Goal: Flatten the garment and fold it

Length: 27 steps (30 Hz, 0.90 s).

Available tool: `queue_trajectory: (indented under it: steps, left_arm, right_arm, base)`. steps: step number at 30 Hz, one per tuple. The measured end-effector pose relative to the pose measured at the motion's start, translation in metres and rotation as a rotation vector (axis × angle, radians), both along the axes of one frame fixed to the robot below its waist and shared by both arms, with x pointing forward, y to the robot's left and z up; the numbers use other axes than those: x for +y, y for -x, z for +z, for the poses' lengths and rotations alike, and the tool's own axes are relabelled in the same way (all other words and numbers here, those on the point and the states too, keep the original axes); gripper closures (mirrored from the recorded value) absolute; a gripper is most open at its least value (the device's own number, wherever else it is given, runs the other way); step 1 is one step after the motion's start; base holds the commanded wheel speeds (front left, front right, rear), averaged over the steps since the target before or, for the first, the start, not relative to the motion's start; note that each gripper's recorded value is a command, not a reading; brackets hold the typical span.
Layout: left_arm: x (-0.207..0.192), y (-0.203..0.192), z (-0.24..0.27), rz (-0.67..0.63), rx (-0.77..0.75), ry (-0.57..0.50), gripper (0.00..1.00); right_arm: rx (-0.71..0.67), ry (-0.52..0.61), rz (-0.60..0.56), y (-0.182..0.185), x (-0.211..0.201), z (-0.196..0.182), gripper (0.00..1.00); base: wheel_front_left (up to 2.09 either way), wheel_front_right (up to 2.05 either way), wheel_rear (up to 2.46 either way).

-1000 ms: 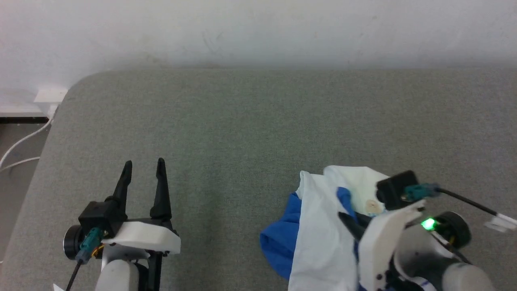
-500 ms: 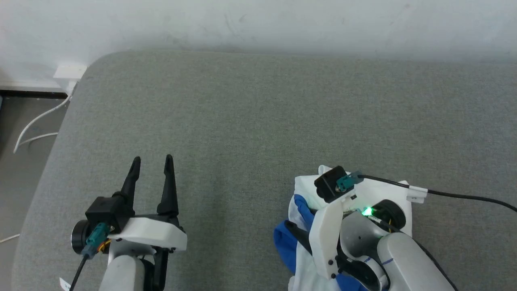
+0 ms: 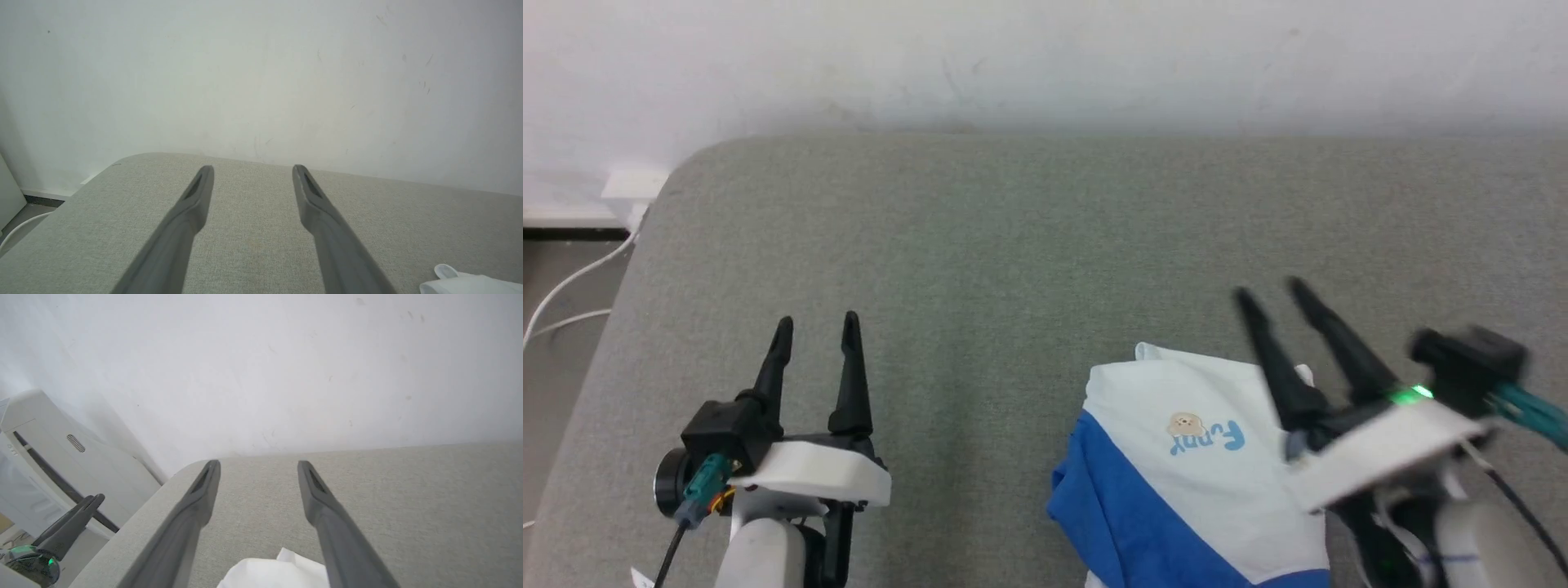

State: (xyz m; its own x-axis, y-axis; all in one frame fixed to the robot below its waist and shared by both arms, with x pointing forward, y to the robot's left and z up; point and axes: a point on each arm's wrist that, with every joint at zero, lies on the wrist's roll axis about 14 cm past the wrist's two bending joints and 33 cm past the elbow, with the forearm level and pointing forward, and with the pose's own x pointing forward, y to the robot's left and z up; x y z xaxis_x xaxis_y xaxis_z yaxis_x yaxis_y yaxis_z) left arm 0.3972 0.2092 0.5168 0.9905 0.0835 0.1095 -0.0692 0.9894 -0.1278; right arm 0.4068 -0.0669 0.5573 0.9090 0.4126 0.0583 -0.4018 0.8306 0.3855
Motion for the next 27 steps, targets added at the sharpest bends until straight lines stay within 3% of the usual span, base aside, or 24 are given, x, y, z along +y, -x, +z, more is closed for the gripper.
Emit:
queue_trajectory:
  steps: [4,9,16,26,27]
  left_arm:
    - [-0.003,0.002,0.001,-0.007,-0.004,0.000,0.00]
    - [-0.007,0.001,0.007,-0.019,-0.022,-0.003,0.00]
    - [-0.007,0.001,0.007,-0.019,-0.023,-0.006,0.00]
    - [-0.002,0.004,0.002,-0.007,-0.005,-0.008,0.00]
    - [-0.002,0.004,0.001,-0.005,-0.004,-0.008,0.00]
  right_arm:
    - [0.018,0.018,-0.189,0.013,-0.058,-0.021,0.00]
    - [0.227,0.019,-0.279,0.043,-0.093,-0.081,0.00]
    - [0.551,-0.057,-0.234,0.075,-0.085,-0.152,0.00]
    - [0.731,-0.065,-0.091,0.071,-0.050,-0.181,0.02]
    - [0.738,-0.060,-0.082,0.070,-0.048,-0.182,0.53]
  base:
    - [0.00,0.00,0.00]
    - [0.00,0.00,0.00]
    - [0.00,0.00,0.00]
    - [0.00,0.00,0.00]
    - [0.00,0.00,0.00]
